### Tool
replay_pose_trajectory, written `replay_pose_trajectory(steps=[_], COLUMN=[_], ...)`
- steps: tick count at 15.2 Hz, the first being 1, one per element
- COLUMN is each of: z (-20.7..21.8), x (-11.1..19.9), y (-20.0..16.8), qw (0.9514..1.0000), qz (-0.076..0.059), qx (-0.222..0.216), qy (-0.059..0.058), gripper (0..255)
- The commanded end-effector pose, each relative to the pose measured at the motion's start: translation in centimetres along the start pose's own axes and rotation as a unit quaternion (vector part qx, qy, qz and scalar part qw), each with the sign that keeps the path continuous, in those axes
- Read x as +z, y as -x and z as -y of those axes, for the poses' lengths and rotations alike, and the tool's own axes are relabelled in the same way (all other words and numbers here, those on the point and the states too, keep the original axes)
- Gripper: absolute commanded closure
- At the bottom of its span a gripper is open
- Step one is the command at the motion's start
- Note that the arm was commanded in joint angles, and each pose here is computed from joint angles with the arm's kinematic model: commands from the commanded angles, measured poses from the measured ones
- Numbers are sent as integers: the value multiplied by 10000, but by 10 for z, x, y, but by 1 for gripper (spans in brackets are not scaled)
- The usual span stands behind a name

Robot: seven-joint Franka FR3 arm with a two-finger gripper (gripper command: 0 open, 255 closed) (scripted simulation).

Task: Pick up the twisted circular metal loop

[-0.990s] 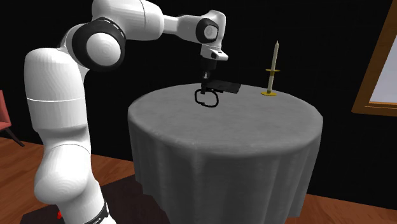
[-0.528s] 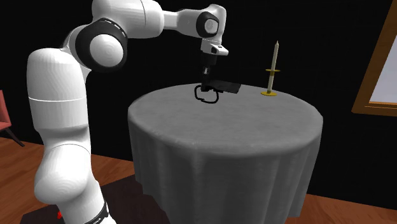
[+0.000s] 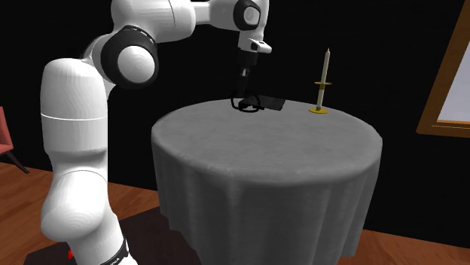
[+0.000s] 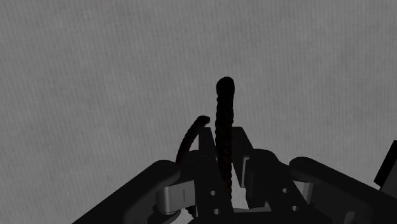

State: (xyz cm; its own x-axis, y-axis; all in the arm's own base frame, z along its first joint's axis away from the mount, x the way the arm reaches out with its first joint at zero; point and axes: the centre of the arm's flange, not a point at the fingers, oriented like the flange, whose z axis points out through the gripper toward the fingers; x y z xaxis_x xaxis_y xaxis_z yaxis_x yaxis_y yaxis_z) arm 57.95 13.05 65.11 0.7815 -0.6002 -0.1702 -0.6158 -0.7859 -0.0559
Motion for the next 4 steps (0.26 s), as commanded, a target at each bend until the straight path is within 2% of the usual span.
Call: replay_pose_trajectory(steps=[1,4], z=[1,1], x=[-10,-16], y=[3,4], qw=[10000,10000], qz=[1,1], qx=[1,1], qy=[1,1], gripper=[255,255])
